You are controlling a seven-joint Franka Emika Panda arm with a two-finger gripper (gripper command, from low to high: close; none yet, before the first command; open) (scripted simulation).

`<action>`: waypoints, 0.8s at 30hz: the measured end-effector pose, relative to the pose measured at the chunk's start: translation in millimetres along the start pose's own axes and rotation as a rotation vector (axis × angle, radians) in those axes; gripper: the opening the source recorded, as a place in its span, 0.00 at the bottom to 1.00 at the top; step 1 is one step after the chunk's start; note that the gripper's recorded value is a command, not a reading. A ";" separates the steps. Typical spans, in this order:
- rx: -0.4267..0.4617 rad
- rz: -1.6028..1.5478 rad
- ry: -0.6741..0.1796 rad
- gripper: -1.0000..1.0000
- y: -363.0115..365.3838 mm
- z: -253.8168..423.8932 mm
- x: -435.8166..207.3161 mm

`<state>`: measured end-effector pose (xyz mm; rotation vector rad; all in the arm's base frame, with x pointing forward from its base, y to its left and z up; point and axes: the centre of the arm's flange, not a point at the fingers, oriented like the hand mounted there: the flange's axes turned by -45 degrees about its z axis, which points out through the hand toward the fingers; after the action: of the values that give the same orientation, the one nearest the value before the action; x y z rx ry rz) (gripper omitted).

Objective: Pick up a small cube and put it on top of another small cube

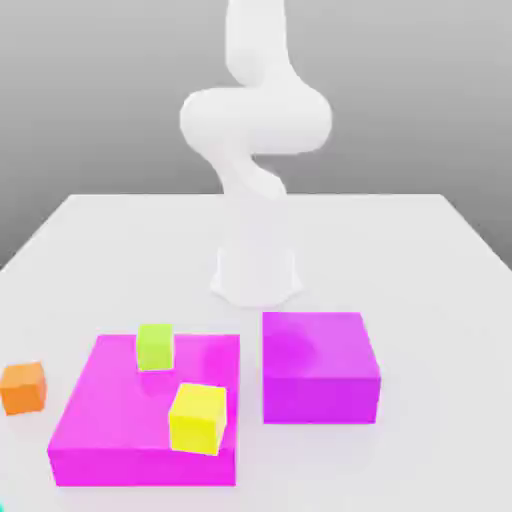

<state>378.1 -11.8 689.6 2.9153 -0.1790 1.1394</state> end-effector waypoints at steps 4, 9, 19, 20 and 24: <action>-0.081 0.148 -0.085 0.50 22.0 64.2 11.1; -0.174 0.331 -0.180 0.50 59.0 143.0 12.3; -0.349 0.724 -0.350 0.50 162.4 292.8 -31.1; -0.366 0.765 -0.366 0.50 174.4 306.5 -39.0; -0.420 0.917 -0.430 0.50 209.9 361.0 -74.7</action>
<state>544.7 -229.7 366.1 2.6157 -1.6377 0.3414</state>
